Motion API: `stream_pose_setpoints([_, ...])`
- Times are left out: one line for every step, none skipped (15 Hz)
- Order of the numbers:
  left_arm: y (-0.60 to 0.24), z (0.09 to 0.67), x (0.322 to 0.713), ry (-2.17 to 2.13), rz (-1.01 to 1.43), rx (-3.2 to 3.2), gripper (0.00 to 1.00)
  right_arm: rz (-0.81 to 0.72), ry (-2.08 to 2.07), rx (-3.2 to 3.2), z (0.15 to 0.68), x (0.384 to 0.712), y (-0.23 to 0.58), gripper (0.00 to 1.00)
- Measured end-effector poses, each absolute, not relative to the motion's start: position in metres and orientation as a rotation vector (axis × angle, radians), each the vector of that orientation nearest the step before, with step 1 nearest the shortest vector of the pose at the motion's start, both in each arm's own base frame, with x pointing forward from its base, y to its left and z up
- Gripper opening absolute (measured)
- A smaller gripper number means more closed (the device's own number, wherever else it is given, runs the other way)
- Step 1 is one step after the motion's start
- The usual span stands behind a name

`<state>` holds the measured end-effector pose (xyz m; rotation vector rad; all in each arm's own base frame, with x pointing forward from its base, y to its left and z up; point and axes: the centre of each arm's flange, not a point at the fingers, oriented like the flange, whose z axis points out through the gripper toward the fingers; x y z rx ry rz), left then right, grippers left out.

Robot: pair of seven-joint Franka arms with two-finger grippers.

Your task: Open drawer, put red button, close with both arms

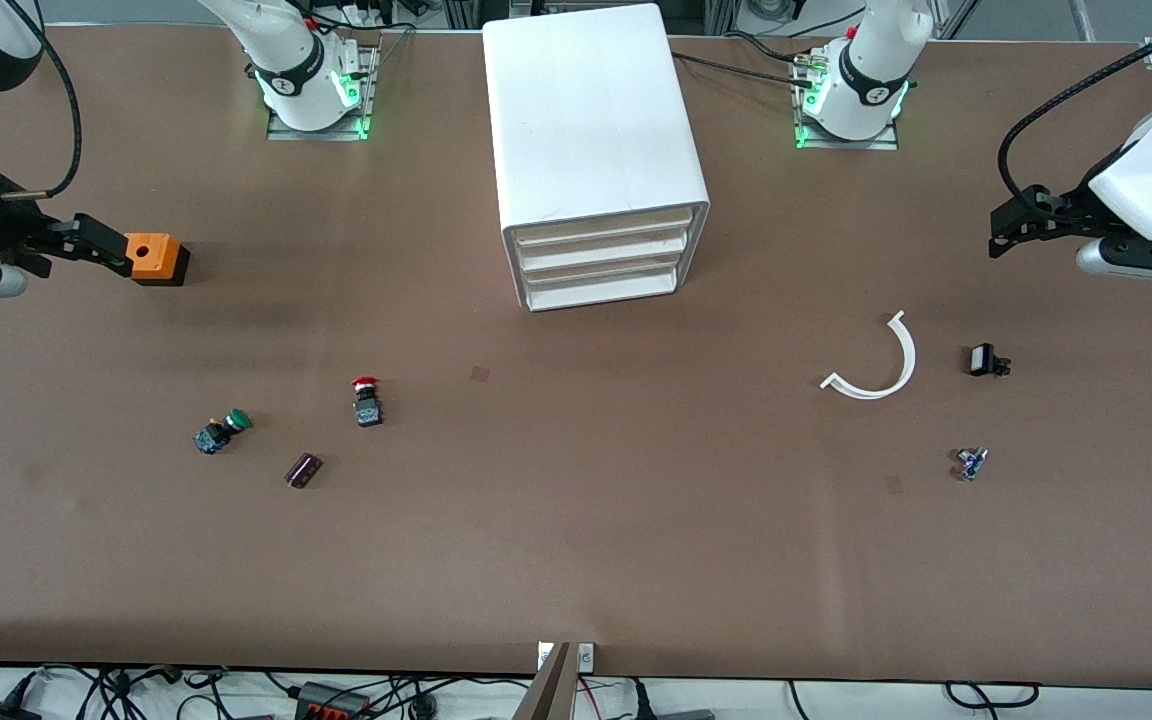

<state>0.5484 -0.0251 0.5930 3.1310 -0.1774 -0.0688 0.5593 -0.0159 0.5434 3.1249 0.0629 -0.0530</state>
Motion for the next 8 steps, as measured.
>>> stream_pose_setpoints([-0.025,0.592,0.547,-0.179,-0.089,3.130,1.00,-0.064,0.087,3.124,0.539,0.561,-0.009,1.00])
stream_pose_setpoints([-0.026,0.591,0.545,-0.180,-0.123,3.128,1.00,-0.074,0.113,3.123,0.535,0.563,0.001,1.00])
stream_pose_setpoints([-0.026,0.589,0.542,-0.181,-0.169,3.124,1.00,-0.084,0.140,3.121,0.530,0.565,0.011,1.00])
stream_pose_setpoints([-0.027,0.587,0.540,-0.181,-0.218,3.112,1.00,-0.094,0.161,3.119,0.523,0.568,0.019,1.00])
stream_pose_setpoints([-0.030,0.583,0.539,-0.180,-0.269,3.084,1.00,-0.104,0.182,3.118,0.514,0.573,0.027,1.00])
stream_pose_setpoints([-0.033,0.578,0.538,-0.180,-0.318,3.045,1.00,-0.118,0.207,3.118,0.503,0.578,0.037,1.00])
stream_pose_setpoints([-0.037,0.572,0.536,-0.182,-0.377,3.005,1.00,-0.130,0.242,3.115,0.492,0.584,0.051,1.00])
stream_pose_setpoints([-0.042,0.563,0.535,-0.188,-0.444,2.966,1.00,-0.134,0.281,3.111,0.482,0.590,0.067,1.00])
